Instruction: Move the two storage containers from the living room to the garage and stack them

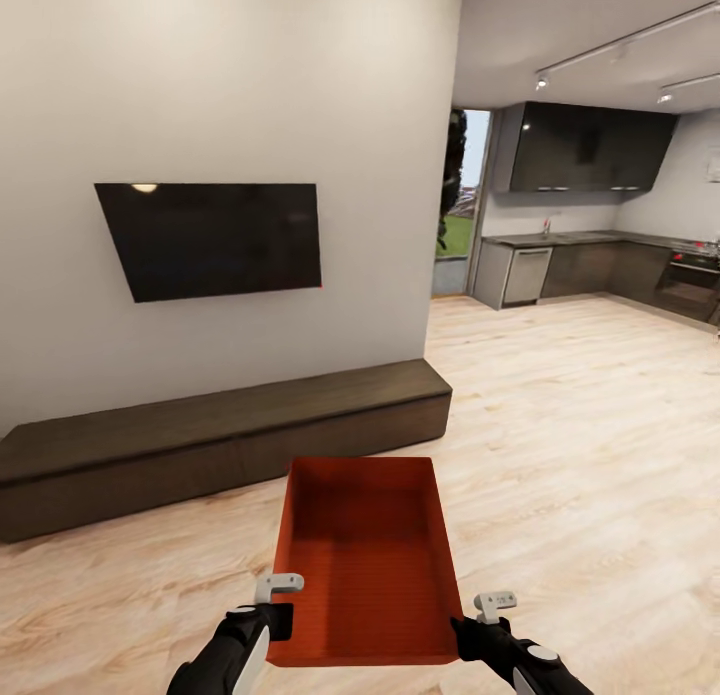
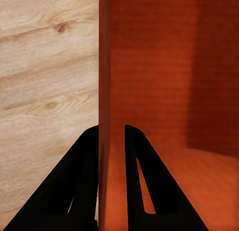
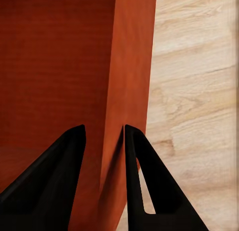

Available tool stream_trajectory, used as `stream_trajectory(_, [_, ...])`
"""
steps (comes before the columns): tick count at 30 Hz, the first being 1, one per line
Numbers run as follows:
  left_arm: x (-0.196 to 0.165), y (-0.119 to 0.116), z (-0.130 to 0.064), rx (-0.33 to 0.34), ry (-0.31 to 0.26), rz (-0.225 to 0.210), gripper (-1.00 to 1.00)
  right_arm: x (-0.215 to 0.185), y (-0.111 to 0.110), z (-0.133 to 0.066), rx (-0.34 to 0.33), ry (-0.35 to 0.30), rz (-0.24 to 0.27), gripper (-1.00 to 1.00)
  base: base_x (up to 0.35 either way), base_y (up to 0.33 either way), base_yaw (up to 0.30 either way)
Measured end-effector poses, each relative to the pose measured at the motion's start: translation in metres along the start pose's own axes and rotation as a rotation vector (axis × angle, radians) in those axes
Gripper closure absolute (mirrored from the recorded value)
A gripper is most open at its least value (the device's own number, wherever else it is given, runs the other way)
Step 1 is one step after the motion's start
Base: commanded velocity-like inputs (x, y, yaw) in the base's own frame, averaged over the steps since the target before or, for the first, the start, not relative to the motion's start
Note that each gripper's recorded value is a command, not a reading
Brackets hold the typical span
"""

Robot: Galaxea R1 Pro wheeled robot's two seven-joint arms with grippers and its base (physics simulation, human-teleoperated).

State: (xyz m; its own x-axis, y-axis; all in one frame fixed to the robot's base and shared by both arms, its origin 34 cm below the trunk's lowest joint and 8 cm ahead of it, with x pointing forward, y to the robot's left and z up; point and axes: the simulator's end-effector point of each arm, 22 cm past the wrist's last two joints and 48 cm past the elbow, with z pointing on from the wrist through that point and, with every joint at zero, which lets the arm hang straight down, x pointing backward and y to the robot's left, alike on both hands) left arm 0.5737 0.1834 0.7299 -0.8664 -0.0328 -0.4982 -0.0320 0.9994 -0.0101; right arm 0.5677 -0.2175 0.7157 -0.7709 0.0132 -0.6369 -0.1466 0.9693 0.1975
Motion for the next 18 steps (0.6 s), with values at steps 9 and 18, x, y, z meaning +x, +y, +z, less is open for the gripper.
stream_trajectory(9, [-0.007, 0.0, -0.012, 0.0, -0.013, 0.0, 1.0, -0.009, 0.003, -0.01, 0.0, -0.013, -0.003, 1.0, 0.0, 0.0, -0.129])
stream_trajectory(18, [-0.013, 0.0, -0.024, 0.001, -0.026, -0.001, 1.0, -0.017, 0.005, -0.02, 0.0, -0.025, -0.006, 1.0, 0.0, 0.0, -0.129])
